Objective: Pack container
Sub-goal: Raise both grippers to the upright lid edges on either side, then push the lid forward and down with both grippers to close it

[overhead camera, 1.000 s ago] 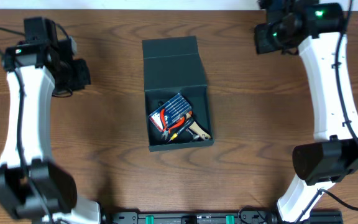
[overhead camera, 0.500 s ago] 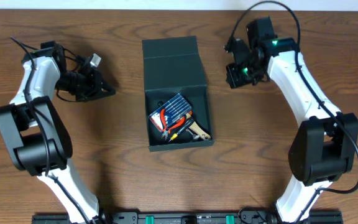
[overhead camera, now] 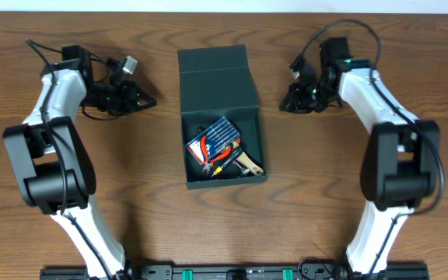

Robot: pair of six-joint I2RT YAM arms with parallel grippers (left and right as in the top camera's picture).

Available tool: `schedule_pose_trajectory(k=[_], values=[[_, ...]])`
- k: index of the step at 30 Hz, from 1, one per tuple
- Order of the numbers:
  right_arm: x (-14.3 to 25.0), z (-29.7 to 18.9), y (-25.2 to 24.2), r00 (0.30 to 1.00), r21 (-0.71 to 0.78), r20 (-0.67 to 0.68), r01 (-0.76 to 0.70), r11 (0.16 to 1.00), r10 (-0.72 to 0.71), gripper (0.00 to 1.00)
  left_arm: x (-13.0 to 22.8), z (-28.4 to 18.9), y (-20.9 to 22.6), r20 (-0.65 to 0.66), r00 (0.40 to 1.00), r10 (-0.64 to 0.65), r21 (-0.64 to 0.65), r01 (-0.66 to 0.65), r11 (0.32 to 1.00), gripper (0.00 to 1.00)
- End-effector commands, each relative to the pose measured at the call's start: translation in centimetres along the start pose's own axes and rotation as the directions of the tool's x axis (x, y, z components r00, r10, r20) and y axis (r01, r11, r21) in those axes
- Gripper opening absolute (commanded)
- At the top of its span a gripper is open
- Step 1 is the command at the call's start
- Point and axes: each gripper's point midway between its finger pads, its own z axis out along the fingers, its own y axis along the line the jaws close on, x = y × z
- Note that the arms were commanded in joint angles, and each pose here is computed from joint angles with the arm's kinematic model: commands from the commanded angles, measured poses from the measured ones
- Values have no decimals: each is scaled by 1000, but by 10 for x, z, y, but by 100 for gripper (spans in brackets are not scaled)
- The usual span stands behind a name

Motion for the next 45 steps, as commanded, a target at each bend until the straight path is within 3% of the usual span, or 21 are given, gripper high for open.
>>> schedule_pose_trajectory(k=[1,6,16,28,45], values=[[12,28,11,995,-165,-69,-77,983,66,1,6,20,6,-37,999,-1,40,2,999,6],[21,47,6,988,-209,-118,-118,971,95,1,4,34,3,-24,1000,-20,159,24,987,6],[12,46,21,997,-297,-69,-37,954,17,1,16,57,22,-76,995,-68,170,80,982,6],[1,51,45,998,-368,-14,53,928,-63,1,16,79,2,-90,996,9,204,10,979,6],[-19,57,31,995,-269,59,93,959,-80,1,15,79,3,-86,996,15,202,3,979,6]])
